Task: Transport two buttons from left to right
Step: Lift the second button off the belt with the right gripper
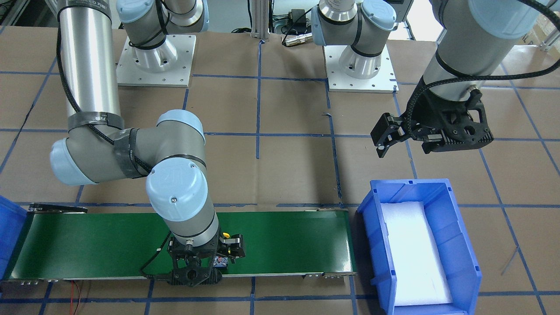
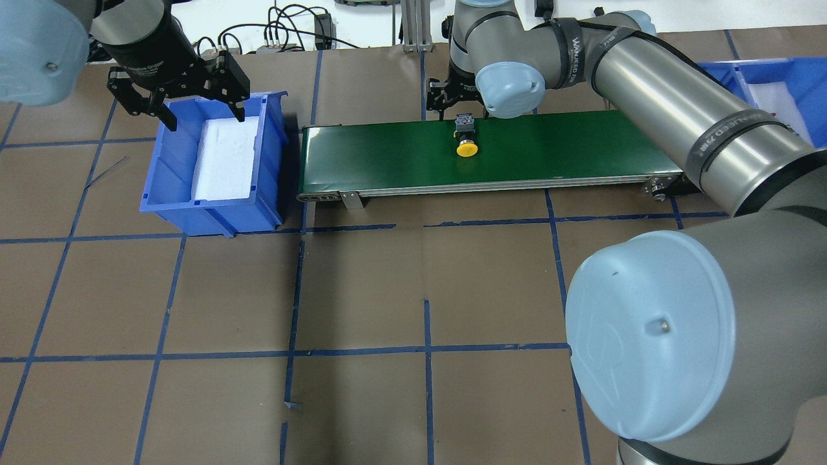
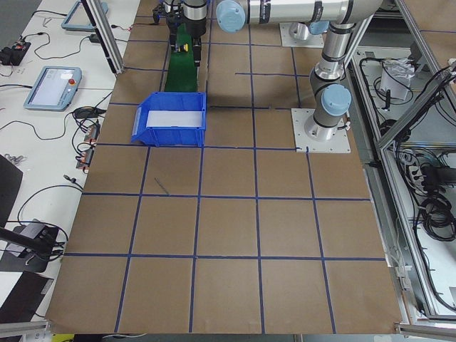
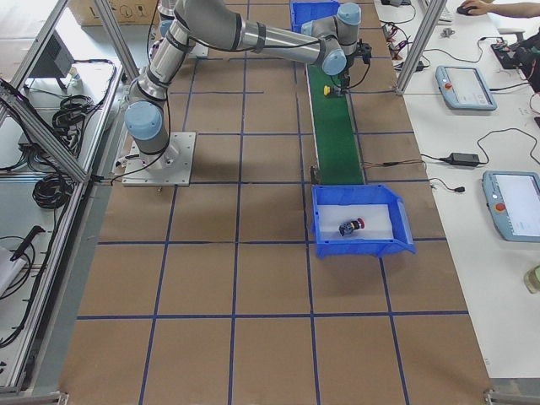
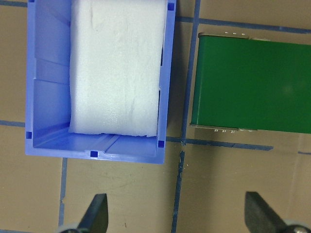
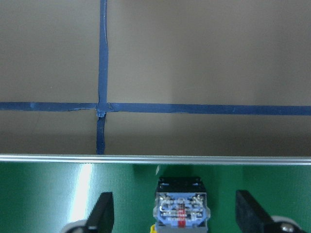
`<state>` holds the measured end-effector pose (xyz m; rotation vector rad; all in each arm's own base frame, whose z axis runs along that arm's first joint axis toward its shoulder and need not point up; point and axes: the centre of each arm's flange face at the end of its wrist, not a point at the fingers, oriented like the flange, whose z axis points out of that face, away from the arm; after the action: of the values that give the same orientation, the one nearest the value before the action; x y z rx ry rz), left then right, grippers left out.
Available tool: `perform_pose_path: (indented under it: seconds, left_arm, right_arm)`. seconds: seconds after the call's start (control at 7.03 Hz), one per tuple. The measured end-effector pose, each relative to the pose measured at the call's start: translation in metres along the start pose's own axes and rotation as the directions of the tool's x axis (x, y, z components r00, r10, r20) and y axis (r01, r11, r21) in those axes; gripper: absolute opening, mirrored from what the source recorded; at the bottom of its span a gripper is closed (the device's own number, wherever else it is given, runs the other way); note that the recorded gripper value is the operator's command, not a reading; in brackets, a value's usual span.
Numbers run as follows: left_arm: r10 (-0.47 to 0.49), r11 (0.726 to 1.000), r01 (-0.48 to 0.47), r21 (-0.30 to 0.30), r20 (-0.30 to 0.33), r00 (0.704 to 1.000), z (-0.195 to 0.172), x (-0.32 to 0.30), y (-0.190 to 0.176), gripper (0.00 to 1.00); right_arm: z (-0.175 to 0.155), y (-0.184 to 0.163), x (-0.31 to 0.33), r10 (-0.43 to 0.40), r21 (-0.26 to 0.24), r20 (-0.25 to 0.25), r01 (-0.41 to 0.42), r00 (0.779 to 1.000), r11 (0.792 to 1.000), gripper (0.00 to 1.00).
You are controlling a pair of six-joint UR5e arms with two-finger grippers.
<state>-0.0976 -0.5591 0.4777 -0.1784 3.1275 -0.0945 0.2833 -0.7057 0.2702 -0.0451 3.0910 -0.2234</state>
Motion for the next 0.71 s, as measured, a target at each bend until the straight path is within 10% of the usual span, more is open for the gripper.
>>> perform_pose_path:
  seconds: [0.14,0.43,0.71]
  left_arm:
    - [-0.002,1.000,0.002,0.000,-0.002,1.000,0.000,0.000,0.000,1.00]
    - [-0.006,1.000,0.006,0.000,-0.006,1.000,0.001,0.000,-0.001,1.00]
    - [-0.008,1.000,0.008,0.000,-0.007,1.000,0.001,0.000,-0.001,1.00]
  right_arm:
    - [0.004,-0.001,0.003,-0.014,0.000,-0.005,0.014,1.000,1.000,0.62]
    - [0.013,-0.001,0.009,-0.060,-0.011,-0.015,0.059,0.998,0.998,0.04]
    - [0.010,-0.005,0.020,-0.121,-0.007,-0.018,0.121,0.992,0.993,0.04]
